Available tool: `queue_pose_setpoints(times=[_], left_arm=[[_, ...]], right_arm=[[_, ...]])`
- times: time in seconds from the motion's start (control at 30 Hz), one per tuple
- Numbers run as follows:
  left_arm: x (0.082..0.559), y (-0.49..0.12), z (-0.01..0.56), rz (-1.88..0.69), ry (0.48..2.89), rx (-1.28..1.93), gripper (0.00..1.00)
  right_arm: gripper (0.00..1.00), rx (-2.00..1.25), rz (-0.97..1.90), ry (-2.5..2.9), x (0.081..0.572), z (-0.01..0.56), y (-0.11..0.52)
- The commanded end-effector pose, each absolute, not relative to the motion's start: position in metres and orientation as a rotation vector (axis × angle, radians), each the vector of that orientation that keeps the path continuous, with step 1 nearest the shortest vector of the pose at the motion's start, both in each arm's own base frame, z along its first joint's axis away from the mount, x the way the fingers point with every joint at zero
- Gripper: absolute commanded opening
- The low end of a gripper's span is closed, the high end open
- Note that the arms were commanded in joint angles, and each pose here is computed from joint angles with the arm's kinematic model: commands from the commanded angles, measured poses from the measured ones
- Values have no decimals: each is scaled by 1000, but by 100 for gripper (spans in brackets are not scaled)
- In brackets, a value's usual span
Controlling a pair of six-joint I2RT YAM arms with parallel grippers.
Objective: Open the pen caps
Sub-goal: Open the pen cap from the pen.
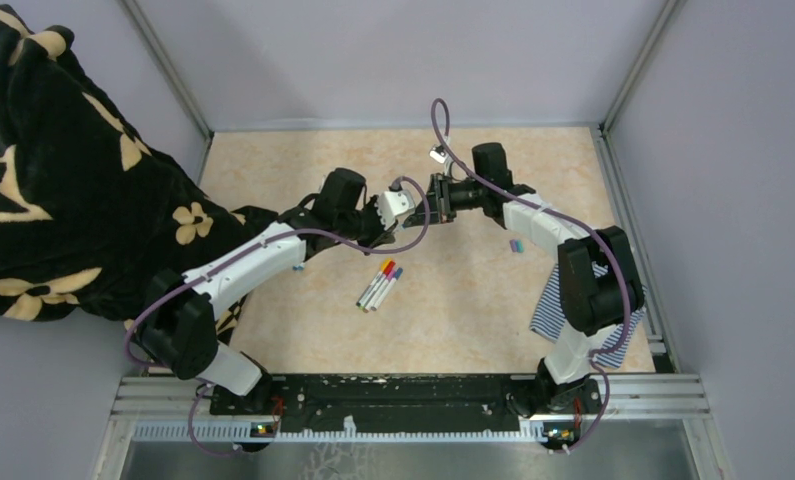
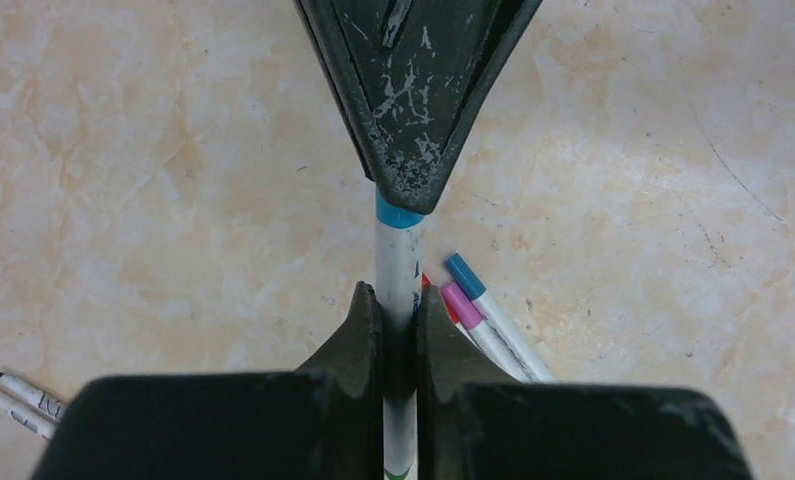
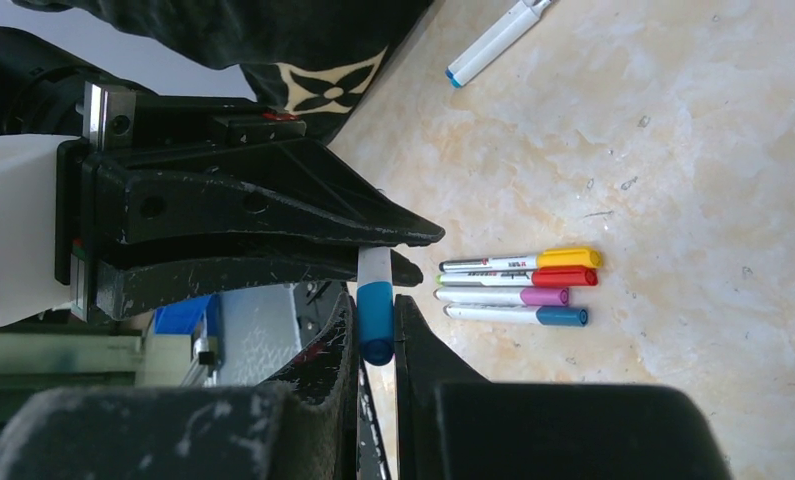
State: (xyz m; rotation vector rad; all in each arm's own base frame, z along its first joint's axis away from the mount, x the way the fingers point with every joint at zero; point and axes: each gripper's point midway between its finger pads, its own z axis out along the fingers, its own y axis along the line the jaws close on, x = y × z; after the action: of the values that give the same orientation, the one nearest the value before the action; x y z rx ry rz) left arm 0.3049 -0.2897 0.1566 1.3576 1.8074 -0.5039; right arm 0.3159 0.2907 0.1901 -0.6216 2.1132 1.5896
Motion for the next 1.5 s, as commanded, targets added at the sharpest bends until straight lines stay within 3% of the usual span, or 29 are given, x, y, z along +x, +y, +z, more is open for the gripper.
queue_pose_setpoints(times=[0.0,0.3,1.0,1.47], left_arm=[[312,-286,150,-448,1820,1334,0],[336,-272,150,-283,1839,1241,0],[303,-287,129,-492,1869,1400,0],[347,-259,122,-167,1909,1237,0]], right_arm=[[0,-673,1568,2002,319,218,286],[0,-596,1527,1984,332,230,268],[0,-714,1348,1944,337,232,249],[0,-612,1372,1958,348,241,231]])
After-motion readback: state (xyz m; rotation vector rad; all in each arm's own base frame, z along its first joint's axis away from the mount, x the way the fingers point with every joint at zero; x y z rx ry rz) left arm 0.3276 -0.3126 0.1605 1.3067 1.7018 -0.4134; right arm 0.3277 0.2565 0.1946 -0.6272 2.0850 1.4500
